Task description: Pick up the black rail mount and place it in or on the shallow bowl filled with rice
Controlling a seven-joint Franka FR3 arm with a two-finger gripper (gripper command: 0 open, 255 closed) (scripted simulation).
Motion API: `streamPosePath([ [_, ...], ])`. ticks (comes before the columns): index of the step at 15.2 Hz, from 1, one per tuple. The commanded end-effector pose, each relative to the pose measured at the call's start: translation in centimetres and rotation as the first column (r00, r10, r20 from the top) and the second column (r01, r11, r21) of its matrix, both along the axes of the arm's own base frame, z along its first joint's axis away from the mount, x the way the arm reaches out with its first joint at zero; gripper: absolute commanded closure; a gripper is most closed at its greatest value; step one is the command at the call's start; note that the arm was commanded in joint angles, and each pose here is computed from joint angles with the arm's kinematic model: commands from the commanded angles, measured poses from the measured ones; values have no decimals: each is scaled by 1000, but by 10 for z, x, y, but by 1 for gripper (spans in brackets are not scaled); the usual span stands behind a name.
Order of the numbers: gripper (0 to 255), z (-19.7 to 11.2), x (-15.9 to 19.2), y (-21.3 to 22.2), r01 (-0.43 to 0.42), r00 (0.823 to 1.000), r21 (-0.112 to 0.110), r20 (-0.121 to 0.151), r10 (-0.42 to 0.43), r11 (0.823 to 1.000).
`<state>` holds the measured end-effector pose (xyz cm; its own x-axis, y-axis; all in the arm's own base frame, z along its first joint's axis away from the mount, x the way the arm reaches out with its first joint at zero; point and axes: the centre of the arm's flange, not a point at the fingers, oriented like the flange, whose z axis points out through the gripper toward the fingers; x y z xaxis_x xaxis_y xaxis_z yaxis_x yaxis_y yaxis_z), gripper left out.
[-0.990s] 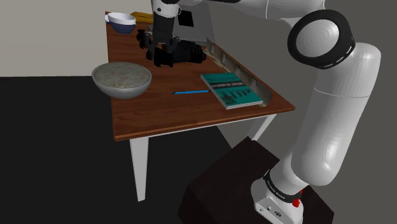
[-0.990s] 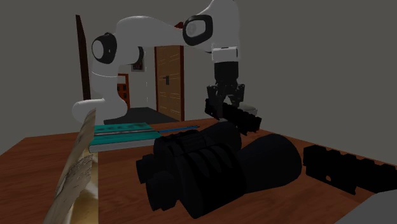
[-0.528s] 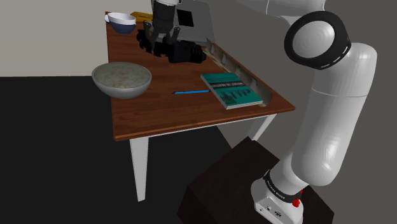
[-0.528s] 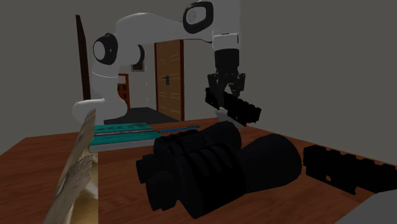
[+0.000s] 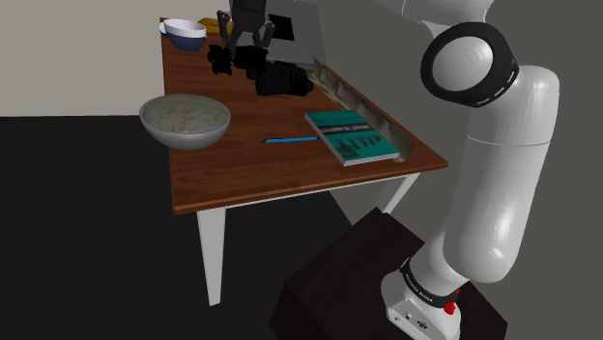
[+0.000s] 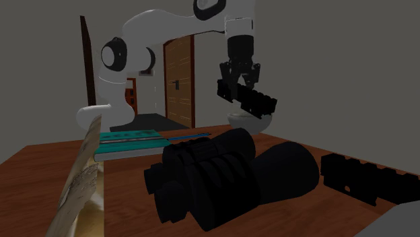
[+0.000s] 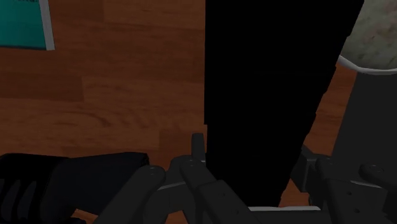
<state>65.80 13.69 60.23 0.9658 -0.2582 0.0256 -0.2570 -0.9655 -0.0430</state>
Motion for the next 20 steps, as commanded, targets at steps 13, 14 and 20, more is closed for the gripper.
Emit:
streamPosePath([
  [13,255,35,-40,83,0,1000,0,0,0,1000],
  [14,255,35,-46,95,0,1000,0,0,0,1000],
  [20,255,35,-79,166,0,1000,0,0,0,1000],
])
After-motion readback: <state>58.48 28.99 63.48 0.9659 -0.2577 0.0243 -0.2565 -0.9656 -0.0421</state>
